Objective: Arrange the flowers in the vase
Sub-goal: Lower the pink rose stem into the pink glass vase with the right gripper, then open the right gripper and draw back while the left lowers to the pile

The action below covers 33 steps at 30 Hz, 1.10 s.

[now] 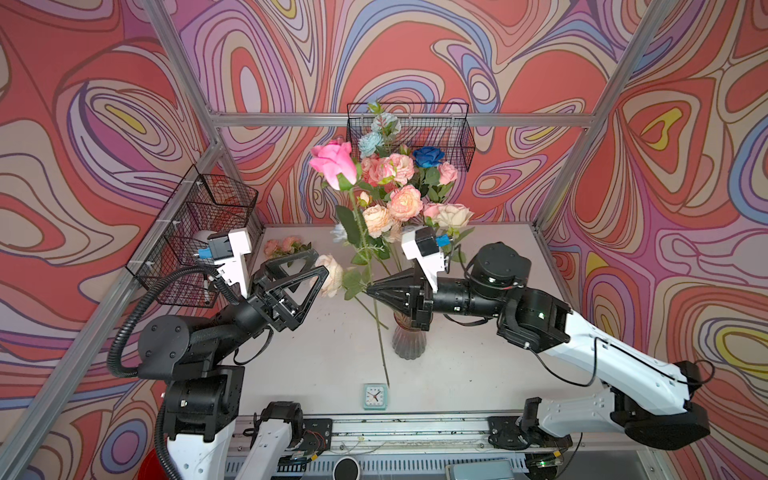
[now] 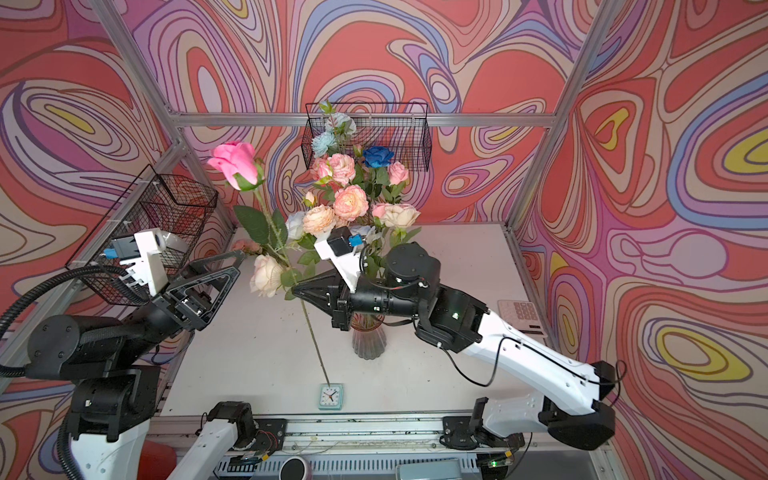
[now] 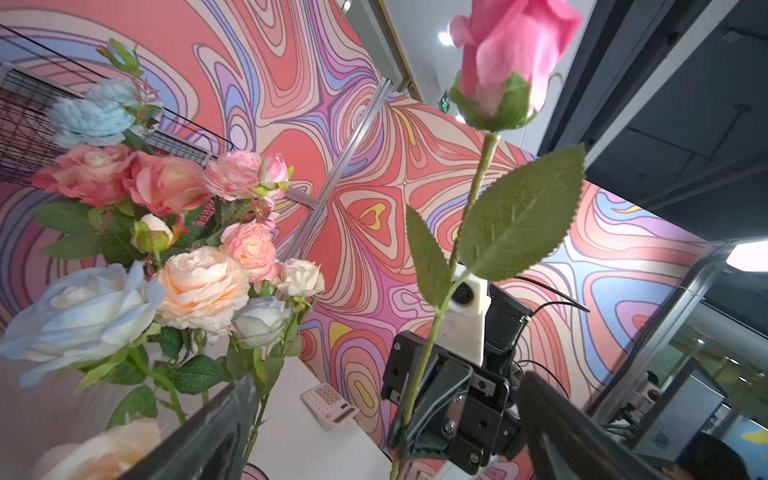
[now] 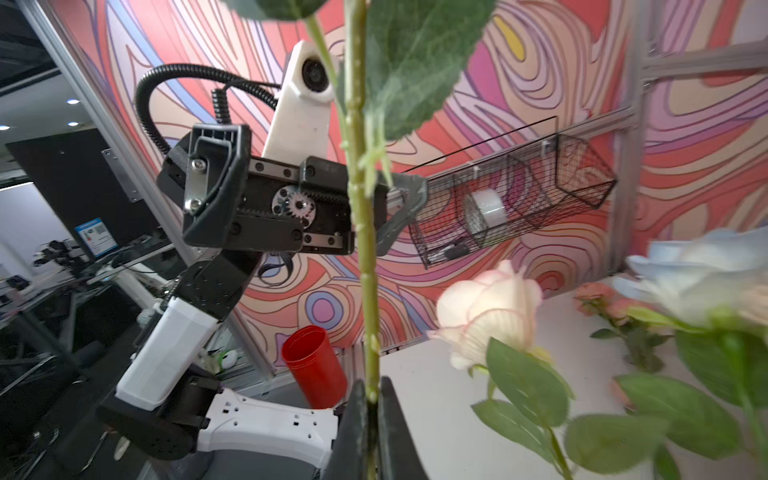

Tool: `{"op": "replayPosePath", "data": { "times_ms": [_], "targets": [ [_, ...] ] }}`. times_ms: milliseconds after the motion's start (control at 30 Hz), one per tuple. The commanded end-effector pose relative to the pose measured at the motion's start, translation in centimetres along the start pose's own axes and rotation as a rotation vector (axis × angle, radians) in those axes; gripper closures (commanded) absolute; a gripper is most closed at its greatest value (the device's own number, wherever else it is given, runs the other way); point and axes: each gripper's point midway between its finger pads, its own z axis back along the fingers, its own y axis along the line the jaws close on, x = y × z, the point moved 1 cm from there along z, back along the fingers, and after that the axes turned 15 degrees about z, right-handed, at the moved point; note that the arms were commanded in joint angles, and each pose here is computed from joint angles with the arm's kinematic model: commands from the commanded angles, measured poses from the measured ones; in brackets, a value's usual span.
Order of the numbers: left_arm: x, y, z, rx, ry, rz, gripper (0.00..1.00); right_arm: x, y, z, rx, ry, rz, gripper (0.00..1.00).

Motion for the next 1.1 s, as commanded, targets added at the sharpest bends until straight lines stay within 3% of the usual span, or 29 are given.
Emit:
{"op": "replayPosePath", "data": {
  "times_ms": [0, 167, 300, 500, 633, 1067],
  "targets": [
    [1.1, 2.5, 2.2, 0.190, -0.167, -0.062, 0.00, 1.1, -3.4, 3.2, -0.266, -0.048, 0.118, 1.00],
    [1.4, 7.8, 5.8, 0.446, -0.343, -0.044, 0.00, 1.5, -6.1, 6.2, -0.496, -0.096, 0.257, 1.00],
    [0.6, 10.4, 7.8, 0.524, -0.423, -0.027, 0.00, 1.3, -7.5, 6.2, -0.593, -0.098, 0.364, 1.00],
    [-0.3, 12.7, 8.7, 0.594, -0.430, -0.011, 0.00, -0.2, -8.9, 5.0, -0.661, -0.069, 0.440, 1.00],
    [-0.7, 13.9, 8.7, 0.610, -0.422, 0.009, 0.00, -2.8, -9.6, 4.5, -0.675, -0.024, 0.427, 1.00],
    [-2.6, 18.2, 8.4, 0.682, -0.370, 0.116, 0.00, -12.7, -11.3, 6.2, -0.734, 0.143, 0.170, 1.00]
  ]
}}
